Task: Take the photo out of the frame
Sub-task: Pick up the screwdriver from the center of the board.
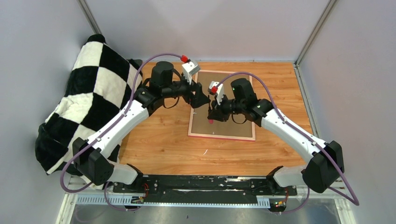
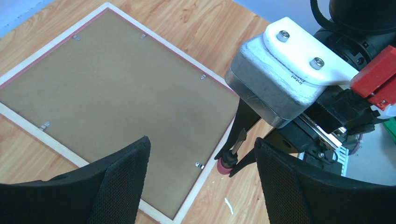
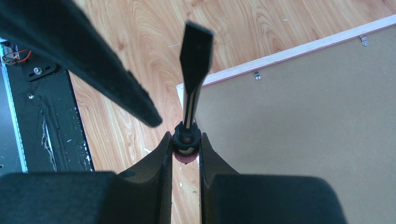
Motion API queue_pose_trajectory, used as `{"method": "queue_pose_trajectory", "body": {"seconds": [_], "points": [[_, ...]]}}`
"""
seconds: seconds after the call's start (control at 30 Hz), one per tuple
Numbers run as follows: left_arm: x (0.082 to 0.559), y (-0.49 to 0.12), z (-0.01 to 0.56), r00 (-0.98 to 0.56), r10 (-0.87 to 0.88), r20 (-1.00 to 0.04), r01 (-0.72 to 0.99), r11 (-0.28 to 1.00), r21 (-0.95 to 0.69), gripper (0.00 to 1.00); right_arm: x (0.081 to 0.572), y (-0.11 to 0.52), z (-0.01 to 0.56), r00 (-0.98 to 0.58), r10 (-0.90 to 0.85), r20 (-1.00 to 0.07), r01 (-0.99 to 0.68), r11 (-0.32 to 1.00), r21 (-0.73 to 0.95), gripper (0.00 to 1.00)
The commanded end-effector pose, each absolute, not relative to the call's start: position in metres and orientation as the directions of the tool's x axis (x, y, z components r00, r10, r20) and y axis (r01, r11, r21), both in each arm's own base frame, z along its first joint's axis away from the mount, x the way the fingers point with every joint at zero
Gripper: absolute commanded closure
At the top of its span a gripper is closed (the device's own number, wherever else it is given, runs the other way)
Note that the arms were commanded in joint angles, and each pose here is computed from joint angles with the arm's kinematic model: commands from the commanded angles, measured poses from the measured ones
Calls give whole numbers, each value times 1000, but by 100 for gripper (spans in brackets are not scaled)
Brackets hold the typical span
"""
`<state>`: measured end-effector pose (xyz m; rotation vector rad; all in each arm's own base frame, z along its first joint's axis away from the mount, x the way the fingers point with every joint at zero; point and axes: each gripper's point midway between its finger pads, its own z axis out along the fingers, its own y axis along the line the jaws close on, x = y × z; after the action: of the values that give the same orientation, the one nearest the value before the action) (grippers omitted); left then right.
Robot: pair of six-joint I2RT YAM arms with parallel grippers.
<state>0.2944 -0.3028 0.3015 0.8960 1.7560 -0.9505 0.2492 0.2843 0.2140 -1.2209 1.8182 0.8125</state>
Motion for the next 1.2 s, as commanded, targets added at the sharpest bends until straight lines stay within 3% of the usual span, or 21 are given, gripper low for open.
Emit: {"method": "queue_pose_trajectory", "body": {"seconds": [0.0,0.17,0.37,0.6,0.7,0.73,0.87,0.97,1.17], "points": [[294,-312,310,-302,150,-941,881,422,-215,18,242,293,211,-239,-429,-871,-946,305,109,100],[295,-319,306,-317,155,-936,881,414,-230,25,244,294,209,-254,-429,-867,-941,316,119,100],[297,-325,301,-336,151,-930,879,405,-252,46,244,297,209,-285,-411,-866,-932,328,152,100],[300,-322,302,-335,149,-930,868,433,-243,100,247,296,209,-290,-406,-867,-928,342,150,100],[304,-316,306,-322,136,-937,851,475,-224,100,248,296,207,-283,-403,-870,-927,349,139,99],[305,-313,308,-319,132,-939,847,485,-219,100,248,296,207,-278,-399,-874,-927,349,136,95],[307,-305,319,-316,101,-943,834,504,-226,100,239,300,208,-247,-368,-896,-946,292,140,62],[310,-299,323,-326,68,-943,823,510,-248,100,232,303,209,-224,-335,-915,-958,249,144,47],[311,-289,333,-348,-7,-937,819,484,-308,100,236,302,201,-212,-313,-926,-955,267,128,42]]}}
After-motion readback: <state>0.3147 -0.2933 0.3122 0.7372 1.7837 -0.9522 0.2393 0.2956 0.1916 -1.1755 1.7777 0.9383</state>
